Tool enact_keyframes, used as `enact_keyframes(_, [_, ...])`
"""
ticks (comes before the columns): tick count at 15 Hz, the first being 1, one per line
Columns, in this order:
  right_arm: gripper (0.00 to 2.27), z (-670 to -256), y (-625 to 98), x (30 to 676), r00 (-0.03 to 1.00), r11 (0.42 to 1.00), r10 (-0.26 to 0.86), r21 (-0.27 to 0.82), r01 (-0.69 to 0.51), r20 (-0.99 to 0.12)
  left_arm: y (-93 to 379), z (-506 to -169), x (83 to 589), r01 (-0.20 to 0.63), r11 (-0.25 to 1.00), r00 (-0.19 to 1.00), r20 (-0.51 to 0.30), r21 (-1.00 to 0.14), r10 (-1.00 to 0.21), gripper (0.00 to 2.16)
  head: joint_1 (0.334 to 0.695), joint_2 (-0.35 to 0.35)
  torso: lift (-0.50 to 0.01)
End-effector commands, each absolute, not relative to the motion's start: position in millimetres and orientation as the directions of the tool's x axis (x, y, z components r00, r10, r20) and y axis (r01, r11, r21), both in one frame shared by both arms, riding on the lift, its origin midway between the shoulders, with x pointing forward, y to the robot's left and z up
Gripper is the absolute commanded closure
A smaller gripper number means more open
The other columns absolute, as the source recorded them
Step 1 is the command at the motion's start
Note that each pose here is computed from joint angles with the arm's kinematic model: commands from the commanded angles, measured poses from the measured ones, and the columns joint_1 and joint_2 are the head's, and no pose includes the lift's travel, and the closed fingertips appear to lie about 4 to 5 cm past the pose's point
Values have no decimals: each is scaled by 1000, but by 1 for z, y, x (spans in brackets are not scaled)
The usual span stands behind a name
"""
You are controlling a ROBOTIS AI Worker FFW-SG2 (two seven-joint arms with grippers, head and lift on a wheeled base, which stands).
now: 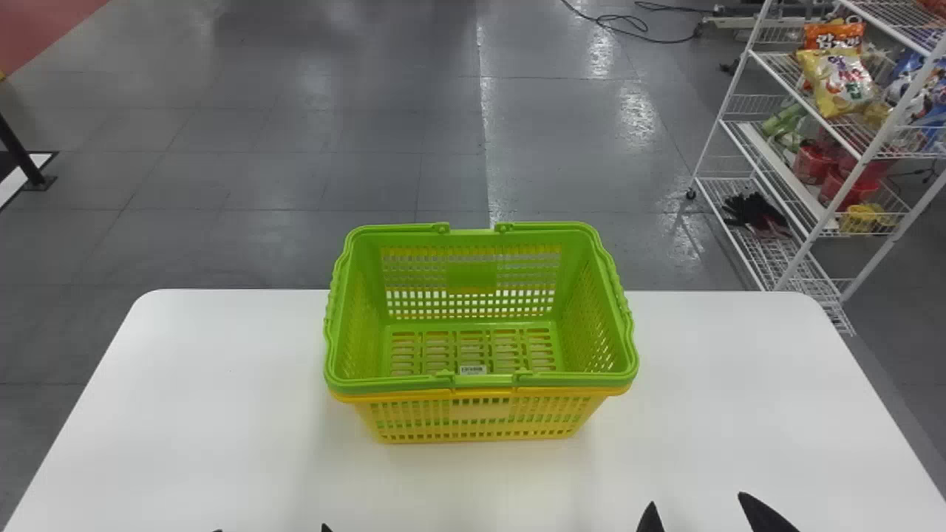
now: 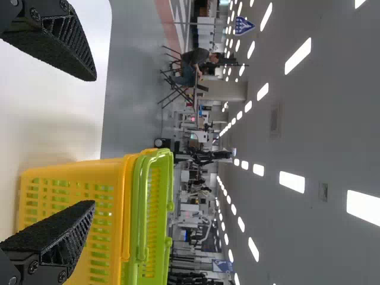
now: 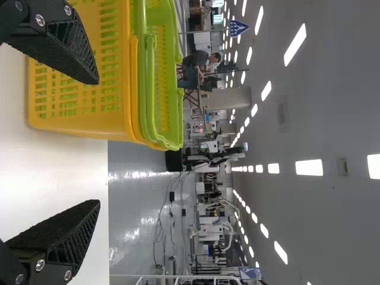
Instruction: Grasp handle with right gripper to insert into left gripper then lift and swing left to center
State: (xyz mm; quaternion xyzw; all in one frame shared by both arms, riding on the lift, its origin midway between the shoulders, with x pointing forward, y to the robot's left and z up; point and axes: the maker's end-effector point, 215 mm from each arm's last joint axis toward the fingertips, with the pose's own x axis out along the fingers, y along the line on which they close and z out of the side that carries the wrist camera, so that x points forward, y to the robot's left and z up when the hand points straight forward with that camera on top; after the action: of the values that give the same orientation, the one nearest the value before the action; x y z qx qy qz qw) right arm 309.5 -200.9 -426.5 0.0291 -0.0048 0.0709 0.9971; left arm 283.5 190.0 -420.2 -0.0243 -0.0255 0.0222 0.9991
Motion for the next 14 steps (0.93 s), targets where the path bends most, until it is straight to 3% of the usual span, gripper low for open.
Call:
enact_keyframes(1, [80, -426, -201, 309, 990, 988, 141, 58, -141, 14, 197, -407, 283, -71, 995, 993, 91, -76, 78, 56, 695, -24, -93])
enact_keyframes(7, [83, -428, -200, 309, 990, 988, 143, 58, -143, 9, 216, -363, 314, -72, 997, 983, 164, -41, 78, 93, 695, 15, -93])
enact_keyframes(11, [83, -428, -199, 309, 990, 988, 144, 59, -144, 9, 226, -339, 356, -52, 998, 990, 133, 38, 47, 93, 695, 27, -93])
enact_keyframes(14, [83, -427, -199, 309, 989, 988, 144, 59, -145, 11, 240, -337, 394, -20, 997, 999, 35, 71, 17, 93, 695, 37, -93])
